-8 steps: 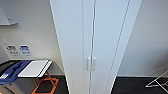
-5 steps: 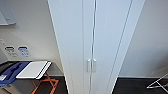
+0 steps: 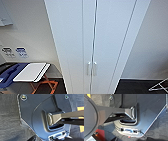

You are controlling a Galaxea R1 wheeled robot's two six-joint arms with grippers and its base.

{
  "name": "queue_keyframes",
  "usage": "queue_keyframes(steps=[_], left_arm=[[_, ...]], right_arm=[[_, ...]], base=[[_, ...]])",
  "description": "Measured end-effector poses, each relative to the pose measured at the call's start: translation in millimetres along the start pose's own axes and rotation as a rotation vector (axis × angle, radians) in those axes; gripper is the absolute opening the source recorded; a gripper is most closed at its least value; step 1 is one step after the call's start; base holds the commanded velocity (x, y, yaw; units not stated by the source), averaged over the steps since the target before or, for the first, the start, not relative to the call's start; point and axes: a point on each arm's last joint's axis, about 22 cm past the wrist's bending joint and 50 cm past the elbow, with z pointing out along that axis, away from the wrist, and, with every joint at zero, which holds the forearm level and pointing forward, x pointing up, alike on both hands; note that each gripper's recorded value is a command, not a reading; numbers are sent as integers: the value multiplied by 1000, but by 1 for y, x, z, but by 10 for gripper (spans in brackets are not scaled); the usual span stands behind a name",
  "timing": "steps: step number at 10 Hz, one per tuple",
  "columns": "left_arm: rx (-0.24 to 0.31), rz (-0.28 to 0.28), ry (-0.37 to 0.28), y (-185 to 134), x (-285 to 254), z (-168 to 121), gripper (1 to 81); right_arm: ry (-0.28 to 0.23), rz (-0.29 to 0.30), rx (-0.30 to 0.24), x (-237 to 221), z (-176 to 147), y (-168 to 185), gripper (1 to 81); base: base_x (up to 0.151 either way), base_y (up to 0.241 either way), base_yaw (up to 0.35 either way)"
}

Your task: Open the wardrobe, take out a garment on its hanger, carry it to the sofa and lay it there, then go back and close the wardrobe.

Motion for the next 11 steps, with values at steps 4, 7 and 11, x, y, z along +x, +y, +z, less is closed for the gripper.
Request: queue_keyframes(steps=[4, 7, 11], left_arm=[[-14, -2, -1, 7, -2, 0, 811], [-51, -3, 9, 11, 4, -10, 811], [-100, 16, 67, -9, 50, -54, 811]], right_arm=[[-1, -1, 1, 1, -1, 1, 811], [22, -14, 32, 22, -24, 1, 811], [109, -74, 93, 98, -101, 1, 811]], base=[[0, 0, 0], [0, 0, 0], [0, 0, 0]])
